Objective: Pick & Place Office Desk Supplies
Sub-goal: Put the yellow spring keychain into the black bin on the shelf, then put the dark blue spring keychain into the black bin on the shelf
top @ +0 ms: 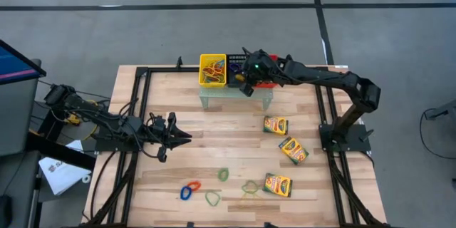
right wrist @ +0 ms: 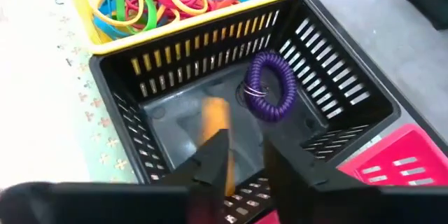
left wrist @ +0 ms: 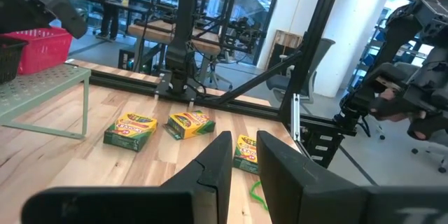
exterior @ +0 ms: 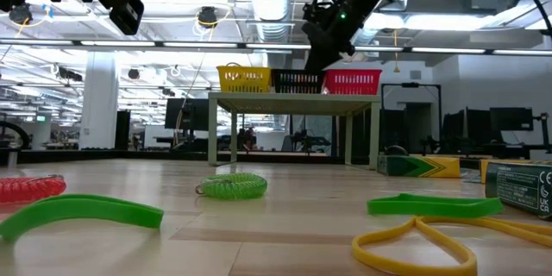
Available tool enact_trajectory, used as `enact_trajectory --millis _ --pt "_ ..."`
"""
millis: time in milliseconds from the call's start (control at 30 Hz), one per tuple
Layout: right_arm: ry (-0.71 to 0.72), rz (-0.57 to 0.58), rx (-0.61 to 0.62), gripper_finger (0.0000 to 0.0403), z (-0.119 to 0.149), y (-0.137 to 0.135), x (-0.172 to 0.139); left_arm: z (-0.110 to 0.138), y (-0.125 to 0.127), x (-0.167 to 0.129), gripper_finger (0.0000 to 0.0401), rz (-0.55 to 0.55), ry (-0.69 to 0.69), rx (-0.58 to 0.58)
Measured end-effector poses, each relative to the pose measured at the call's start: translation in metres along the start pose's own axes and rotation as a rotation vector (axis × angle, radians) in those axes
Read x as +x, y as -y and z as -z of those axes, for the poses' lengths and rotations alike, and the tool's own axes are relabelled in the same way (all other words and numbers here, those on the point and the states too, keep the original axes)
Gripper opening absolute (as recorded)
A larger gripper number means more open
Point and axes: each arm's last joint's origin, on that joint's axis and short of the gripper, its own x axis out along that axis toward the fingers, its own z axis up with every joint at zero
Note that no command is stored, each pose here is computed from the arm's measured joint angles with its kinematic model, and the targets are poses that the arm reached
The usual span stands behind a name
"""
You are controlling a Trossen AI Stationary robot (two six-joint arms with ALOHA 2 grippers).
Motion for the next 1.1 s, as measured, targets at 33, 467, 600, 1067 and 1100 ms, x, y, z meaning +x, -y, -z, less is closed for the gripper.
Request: enact_trajectory --millis 33,467,600,1067,1100 --pt "0.000 0.000 -0.004 0.0107 0.000 0.000 0.000 0.000 0.000 0.000 0.0062 0.000 0.000 0.000" --pt "0.323 -0.226 -0.056 0.0143 -0.013 -0.013 -0.171 0.005 0.005 -0.001 0.0058 0.054 -0.045 -0.074" --pt "0.400 -0.350 -0.027 0.0112 0.015 -0.011 -0.239 0.015 0.018 -0.001 0.0032 0.104 -0.113 -0.108" --pt "0.511 -0.554 0.052 0.0054 0.137 -0.032 -0.256 0.051 0.110 0.030 0.0000 -0.042 -0.429 -0.236" --pt "0.522 -0.553 0.056 0.0054 0.143 -0.034 -0.252 0.051 0.117 0.033 0.0000 -0.067 -0.465 -0.248"
